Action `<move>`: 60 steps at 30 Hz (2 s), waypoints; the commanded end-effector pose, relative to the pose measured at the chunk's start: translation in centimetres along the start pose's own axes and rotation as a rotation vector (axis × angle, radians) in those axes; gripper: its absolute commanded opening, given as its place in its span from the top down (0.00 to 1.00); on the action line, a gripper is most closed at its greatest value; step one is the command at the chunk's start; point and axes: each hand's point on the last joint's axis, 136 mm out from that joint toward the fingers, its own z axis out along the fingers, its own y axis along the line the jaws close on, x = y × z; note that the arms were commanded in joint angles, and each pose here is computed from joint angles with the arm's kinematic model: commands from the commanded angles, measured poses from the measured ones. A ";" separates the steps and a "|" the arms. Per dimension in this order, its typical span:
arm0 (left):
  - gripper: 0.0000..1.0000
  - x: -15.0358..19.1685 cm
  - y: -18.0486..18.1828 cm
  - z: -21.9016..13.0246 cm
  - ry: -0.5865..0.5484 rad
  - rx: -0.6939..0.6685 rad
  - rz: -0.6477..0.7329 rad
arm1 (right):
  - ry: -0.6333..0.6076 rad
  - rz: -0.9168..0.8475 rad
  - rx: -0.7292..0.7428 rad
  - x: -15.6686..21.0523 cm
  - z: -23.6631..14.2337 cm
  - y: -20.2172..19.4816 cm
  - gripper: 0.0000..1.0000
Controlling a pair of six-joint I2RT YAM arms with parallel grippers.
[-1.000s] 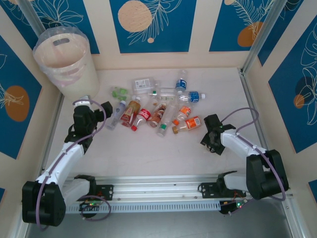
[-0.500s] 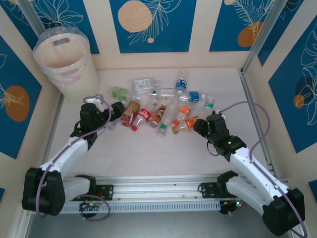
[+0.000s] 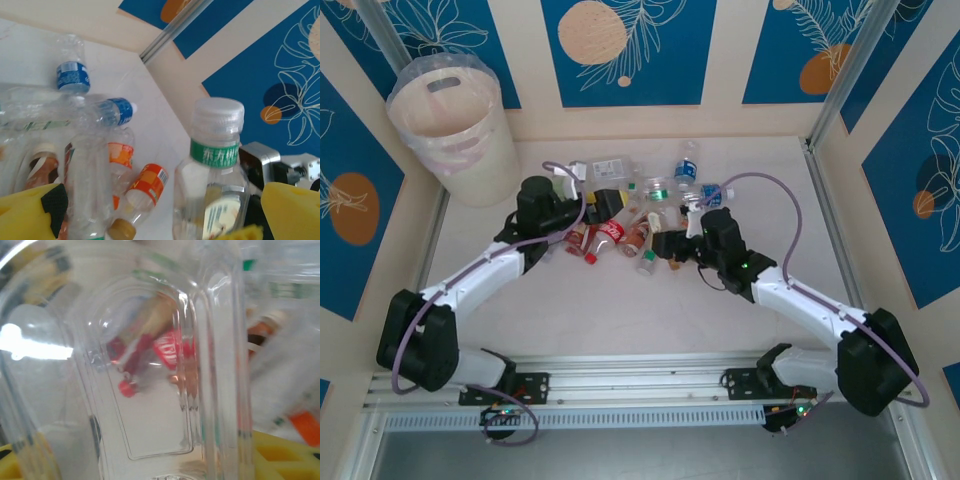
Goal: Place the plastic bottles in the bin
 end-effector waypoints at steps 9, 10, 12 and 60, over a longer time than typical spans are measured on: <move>0.01 -1.9 -2.0 1.7 -0.011 -0.025 0.083 | 0.117 -0.131 -0.199 -1.2 2.7 6.7 0.60; 0.04 -1.8 -1.7 1.9 -0.005 -0.034 0.081 | 0.126 -0.134 -0.201 -1.1 2.9 6.8 0.60; 0.12 -1.8 -1.2 1.9 -0.010 -0.057 0.085 | 0.136 -0.142 -0.210 -1.0 3.2 7.2 0.60; 1.00 -27.0 0.5 -19.8 -0.881 -0.861 0.550 | -0.181 0.215 0.543 -2.9 -6.8 -9.3 0.00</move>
